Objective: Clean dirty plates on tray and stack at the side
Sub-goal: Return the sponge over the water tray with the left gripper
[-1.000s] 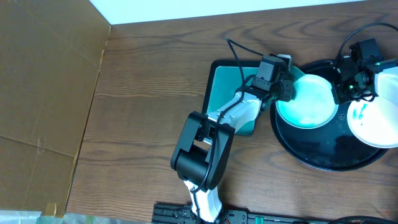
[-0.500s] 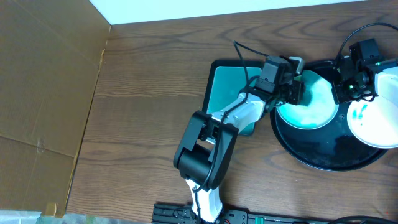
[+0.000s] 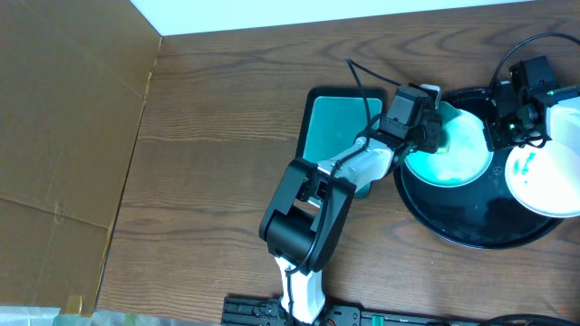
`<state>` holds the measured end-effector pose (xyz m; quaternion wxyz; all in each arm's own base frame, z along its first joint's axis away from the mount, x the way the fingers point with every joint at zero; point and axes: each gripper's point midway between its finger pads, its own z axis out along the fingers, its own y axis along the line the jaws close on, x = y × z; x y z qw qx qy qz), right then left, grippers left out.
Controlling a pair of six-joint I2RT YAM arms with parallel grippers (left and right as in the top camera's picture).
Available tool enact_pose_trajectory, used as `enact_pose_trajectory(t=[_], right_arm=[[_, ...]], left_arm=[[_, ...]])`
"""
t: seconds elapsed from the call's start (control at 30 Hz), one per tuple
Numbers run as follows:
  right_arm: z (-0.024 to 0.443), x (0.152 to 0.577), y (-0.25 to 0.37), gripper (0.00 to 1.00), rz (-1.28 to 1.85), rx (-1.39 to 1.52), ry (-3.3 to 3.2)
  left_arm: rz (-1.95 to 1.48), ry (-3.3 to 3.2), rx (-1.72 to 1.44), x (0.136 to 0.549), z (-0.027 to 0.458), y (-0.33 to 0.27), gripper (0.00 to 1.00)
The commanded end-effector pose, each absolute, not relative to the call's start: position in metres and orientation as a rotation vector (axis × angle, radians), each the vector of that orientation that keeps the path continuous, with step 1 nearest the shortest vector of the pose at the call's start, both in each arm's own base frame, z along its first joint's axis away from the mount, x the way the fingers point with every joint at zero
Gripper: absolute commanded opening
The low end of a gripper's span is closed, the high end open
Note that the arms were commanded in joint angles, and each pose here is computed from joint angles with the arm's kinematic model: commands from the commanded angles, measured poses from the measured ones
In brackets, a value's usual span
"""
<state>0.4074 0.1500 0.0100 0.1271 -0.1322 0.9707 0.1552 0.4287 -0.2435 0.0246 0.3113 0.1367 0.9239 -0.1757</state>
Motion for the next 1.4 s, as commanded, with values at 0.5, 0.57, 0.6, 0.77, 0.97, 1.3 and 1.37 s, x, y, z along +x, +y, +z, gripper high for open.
enact_pose_trajectory(t=[0.5,0.57,0.6,0.77,0.97,1.3,1.37], right_arm=[[-0.004,0.402,0.145,0.01,0.42,-0.389,2.861],[-0.003,0.404,0.145,0.01,0.42,-0.39,2.854],[-0.003,0.405,0.146,0.01,0.42,-0.391,2.849],[0.008,0.412,0.148,0.01,0.422,-0.396,2.801],[0.039,0.424,0.146,0.01,0.372,-0.425,2.706],[0.118,0.437,0.126,0.01,-0.242,-0.578,2.454],[0.134,0.436,0.127,0.01,-0.355,-0.612,2.394]], left_arm=[[-0.011,2.319,0.188,0.457,0.075,-0.171,0.07],[-0.027,2.309,0.161,0.454,0.089,-0.17,0.07],[-0.044,2.303,0.134,0.453,0.096,-0.17,0.07],[-0.129,2.256,0.021,0.442,0.141,-0.167,0.07],[-0.156,2.209,-0.011,0.421,0.191,-0.153,0.07],[-0.048,2.278,-0.152,0.401,0.2,-0.083,0.07],[-0.022,2.298,-0.186,0.399,0.196,-0.07,0.07]])
